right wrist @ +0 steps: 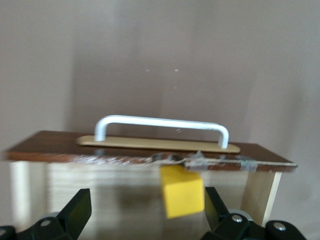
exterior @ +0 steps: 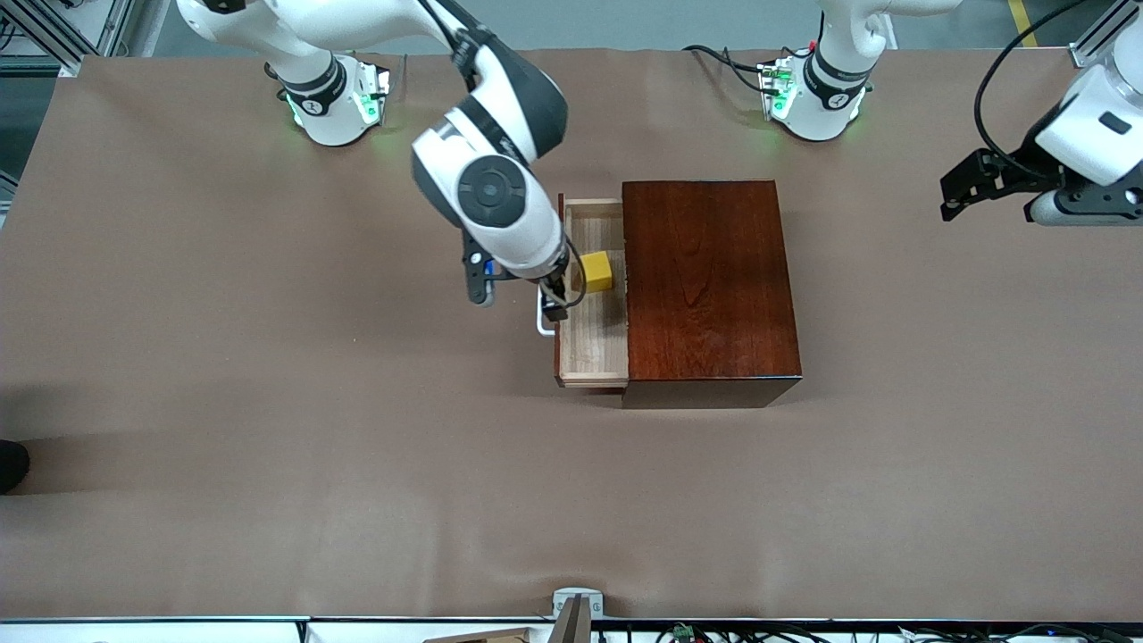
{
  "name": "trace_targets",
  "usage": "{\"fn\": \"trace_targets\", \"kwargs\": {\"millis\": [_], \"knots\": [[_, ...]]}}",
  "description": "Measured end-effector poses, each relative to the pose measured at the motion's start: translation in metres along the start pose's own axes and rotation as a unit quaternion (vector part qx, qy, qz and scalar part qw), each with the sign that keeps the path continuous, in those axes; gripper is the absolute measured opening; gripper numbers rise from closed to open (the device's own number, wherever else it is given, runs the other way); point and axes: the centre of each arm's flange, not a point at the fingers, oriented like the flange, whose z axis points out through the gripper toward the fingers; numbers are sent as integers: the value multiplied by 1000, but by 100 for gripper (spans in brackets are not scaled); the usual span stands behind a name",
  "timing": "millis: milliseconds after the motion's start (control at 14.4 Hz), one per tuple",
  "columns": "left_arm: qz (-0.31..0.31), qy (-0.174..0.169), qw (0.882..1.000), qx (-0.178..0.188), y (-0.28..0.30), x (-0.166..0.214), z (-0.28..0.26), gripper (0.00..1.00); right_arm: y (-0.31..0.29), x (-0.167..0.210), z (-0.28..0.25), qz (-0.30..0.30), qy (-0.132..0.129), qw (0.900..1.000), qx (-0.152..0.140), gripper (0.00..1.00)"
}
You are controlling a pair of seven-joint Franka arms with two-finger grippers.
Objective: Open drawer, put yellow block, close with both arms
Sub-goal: 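Open the right gripper to drop the cube into the drawer, then withdraw the right gripper while the left gripper reaches the drawer front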
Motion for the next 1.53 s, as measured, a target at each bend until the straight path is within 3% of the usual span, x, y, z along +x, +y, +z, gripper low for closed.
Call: {"fn": "trace_targets", "kwargs": {"millis": [209, 418, 696, 975, 1114, 1253, 1532], "knots": [[28, 2, 1000, -4, 64, -6, -2, 100, -13, 15, -28, 8, -3, 1000, 20, 100], [12, -22, 1000, -8, 151, -10, 23, 100, -37, 72, -53, -24, 11, 1000, 16, 100], [-110, -53, 992, -36, 263, 1, 59, 100, -47, 157, -102, -141, 26, 990, -13, 100], [-235, -50, 967, -87, 344, 7, 81, 100, -45, 225, -143, -228, 28, 973, -27, 100], [-292, -46, 948, -119, 381, 4, 95, 100, -39, 255, -163, -276, 23, 960, -36, 100], [-336, -47, 929, -148, 416, 0, 113, 100, -30, 281, -183, -333, 18, 942, -42, 100], [-413, -28, 892, -182, 480, -11, 166, 100, 2, 340, -235, -461, 17, 885, -55, 100]]}}
